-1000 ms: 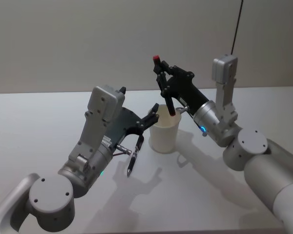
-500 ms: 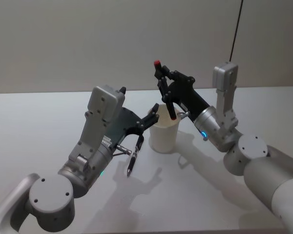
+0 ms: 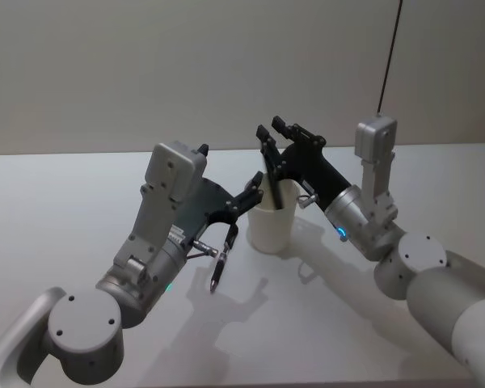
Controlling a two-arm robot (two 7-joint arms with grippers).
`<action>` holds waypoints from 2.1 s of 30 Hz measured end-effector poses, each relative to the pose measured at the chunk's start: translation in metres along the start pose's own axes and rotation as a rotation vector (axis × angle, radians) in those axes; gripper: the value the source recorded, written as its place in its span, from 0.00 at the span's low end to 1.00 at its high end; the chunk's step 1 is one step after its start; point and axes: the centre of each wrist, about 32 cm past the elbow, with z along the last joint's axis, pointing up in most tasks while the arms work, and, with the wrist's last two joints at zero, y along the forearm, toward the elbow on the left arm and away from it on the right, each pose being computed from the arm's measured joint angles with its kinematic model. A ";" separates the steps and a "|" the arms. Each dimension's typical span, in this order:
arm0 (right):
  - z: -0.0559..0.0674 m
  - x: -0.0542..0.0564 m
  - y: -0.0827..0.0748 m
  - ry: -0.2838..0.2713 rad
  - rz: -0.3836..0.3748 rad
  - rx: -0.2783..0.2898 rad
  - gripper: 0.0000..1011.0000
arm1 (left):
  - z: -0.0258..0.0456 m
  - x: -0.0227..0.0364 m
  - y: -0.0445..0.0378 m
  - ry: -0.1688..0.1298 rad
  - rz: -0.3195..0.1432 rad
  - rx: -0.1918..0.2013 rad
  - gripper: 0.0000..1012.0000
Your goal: Place the pen into the pen holder.
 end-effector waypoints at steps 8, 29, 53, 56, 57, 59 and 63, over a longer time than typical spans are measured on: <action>-0.002 0.001 -0.004 0.005 0.000 -0.005 0.53 | 0.0000 0.0000 0.0000 0.000 0.000 0.000 0.99; 0.010 0.018 -0.010 0.045 -0.041 -0.017 0.99 | 0.0000 0.0000 0.0000 0.000 0.000 0.000 0.99; 0.080 0.025 -0.053 0.061 -0.175 -0.230 0.99 | 0.0000 0.0000 0.0000 0.000 0.000 0.000 0.99; 0.084 0.025 -0.059 0.055 -0.192 -0.251 0.99 | 0.0000 0.0000 0.0000 0.000 0.000 0.000 0.99; 0.086 0.025 -0.064 0.052 -0.204 -0.266 0.99 | 0.0000 0.0000 0.0000 0.000 0.000 0.000 0.99; 0.092 0.025 -0.070 0.047 -0.219 -0.282 0.99 | 0.0000 0.0000 0.0000 0.000 0.000 0.000 0.99; 0.098 0.025 -0.081 0.041 -0.247 -0.310 0.99 | 0.0000 0.0000 0.0000 0.000 0.000 0.000 0.99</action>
